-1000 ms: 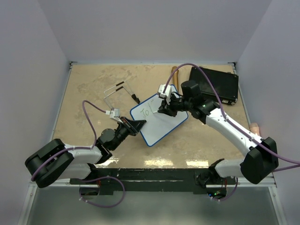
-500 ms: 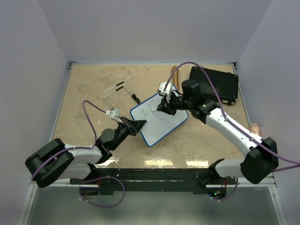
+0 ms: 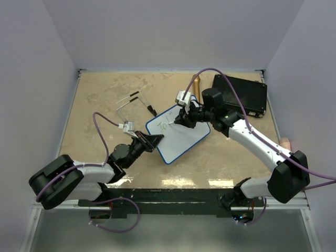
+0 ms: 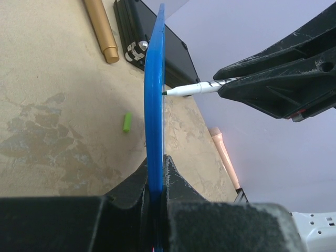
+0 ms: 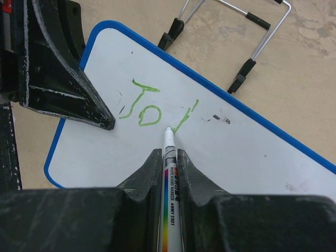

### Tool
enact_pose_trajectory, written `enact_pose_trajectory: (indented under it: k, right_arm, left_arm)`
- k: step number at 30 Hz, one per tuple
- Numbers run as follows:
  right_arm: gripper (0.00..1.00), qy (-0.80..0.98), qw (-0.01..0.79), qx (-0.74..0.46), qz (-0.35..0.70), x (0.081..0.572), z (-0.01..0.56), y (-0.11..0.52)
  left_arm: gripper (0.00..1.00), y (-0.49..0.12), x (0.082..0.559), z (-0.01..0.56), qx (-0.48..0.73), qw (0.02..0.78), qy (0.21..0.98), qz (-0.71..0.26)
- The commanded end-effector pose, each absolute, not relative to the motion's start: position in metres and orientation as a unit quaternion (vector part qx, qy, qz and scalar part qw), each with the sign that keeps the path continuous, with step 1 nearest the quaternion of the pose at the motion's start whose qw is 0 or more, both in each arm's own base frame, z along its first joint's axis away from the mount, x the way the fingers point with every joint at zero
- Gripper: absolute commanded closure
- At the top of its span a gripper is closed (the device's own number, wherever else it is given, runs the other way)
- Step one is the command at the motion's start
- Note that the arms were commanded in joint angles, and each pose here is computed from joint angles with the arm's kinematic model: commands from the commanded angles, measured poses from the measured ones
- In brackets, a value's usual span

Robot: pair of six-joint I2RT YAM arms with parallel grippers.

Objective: Write a sentence on the whiteboard

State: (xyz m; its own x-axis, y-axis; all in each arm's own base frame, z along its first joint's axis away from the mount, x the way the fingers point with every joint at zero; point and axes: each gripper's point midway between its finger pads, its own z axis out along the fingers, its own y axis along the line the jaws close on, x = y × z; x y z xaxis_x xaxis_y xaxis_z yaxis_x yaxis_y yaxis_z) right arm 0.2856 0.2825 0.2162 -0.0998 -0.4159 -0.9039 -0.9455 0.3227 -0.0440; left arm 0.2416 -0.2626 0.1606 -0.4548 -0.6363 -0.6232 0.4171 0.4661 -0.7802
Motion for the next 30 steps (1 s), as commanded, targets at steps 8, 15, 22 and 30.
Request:
enact_pose_trajectory:
  k: [8,15,22,30]
  right_arm:
    - [1.00,0.648,0.456,-0.518,0.323,0.279,0.234,0.293]
    - [1.00,0.653,0.441,-0.530,0.314,0.274,0.222,0.288]
    - [1.00,0.659,0.428,-0.533,0.313,0.270,0.212,0.285]
    - [1.00,0.666,0.417,-0.539,0.304,0.270,0.203,0.282]
  left_arm:
    - [1.00,-0.227,0.207,0.337,-0.088,0.619,0.385,-0.679]
    - [1.00,-0.225,0.206,0.338,-0.088,0.621,0.383,-0.678]
    - [1.00,-0.223,0.207,0.339,-0.089,0.623,0.382,-0.677]
    - [1.00,-0.223,0.206,0.339,-0.088,0.623,0.382,-0.677]
